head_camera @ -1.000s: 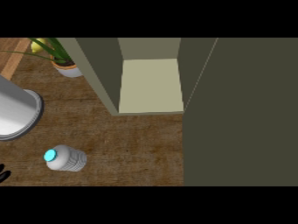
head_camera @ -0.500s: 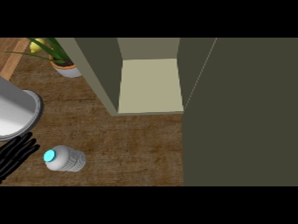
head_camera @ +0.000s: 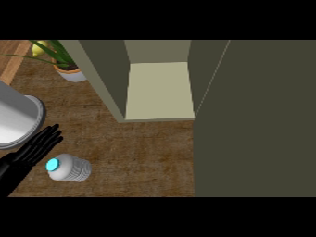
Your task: Pick up the bottled water, place it into the cabinet and close the cabinet
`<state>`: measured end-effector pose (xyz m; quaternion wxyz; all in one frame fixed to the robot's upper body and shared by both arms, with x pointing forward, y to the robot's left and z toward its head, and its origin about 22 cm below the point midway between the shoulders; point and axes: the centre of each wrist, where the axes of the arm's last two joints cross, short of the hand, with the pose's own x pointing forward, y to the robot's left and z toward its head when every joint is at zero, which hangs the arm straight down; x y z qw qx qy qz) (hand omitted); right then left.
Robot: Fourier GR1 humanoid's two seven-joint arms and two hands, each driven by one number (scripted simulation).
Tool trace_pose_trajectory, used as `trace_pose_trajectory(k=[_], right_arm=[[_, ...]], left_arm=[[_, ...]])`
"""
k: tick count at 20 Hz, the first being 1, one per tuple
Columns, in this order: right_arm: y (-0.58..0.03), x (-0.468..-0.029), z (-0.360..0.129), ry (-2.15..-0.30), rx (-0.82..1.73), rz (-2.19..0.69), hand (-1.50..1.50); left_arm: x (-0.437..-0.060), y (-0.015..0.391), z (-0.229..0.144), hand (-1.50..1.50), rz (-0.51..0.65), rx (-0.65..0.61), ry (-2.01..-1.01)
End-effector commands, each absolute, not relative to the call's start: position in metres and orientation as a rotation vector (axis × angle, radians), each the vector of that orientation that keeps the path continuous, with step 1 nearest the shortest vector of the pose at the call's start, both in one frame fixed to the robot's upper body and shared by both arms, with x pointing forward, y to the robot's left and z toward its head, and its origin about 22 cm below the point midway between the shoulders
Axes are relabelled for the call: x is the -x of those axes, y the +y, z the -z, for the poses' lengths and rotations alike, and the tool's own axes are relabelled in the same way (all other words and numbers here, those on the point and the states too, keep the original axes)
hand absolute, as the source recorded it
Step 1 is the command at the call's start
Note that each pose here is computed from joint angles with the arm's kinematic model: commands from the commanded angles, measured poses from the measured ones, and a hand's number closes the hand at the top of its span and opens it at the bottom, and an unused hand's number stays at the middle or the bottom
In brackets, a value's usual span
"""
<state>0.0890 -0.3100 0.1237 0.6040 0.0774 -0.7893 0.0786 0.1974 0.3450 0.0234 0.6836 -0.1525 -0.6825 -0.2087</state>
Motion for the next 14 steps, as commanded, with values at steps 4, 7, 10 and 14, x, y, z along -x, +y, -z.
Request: trace_pose_trajectory(k=[4,7,10,14], right_arm=[[-0.305,-0.065,-0.146,-1.913,-0.312,-0.134,-1.50],[-0.299,-0.063,-0.152,-1.908,-0.314,-0.151,-1.50],[-0.297,-0.058,-0.158,-1.893,-0.312,-0.155,-1.50],[-0.307,-0.058,-0.158,-1.876,-0.314,-0.171,-1.50]], left_arm=[[-0.207,0.351,0.021,-1.50,0.457,0.300,-1.470],[-0.219,0.339,0.037,-1.50,0.484,0.278,-1.441],[-0.219,0.362,0.052,-1.50,0.447,0.288,-1.422],[-0.214,0.334,0.085,-1.50,0.461,0.262,-1.414]])
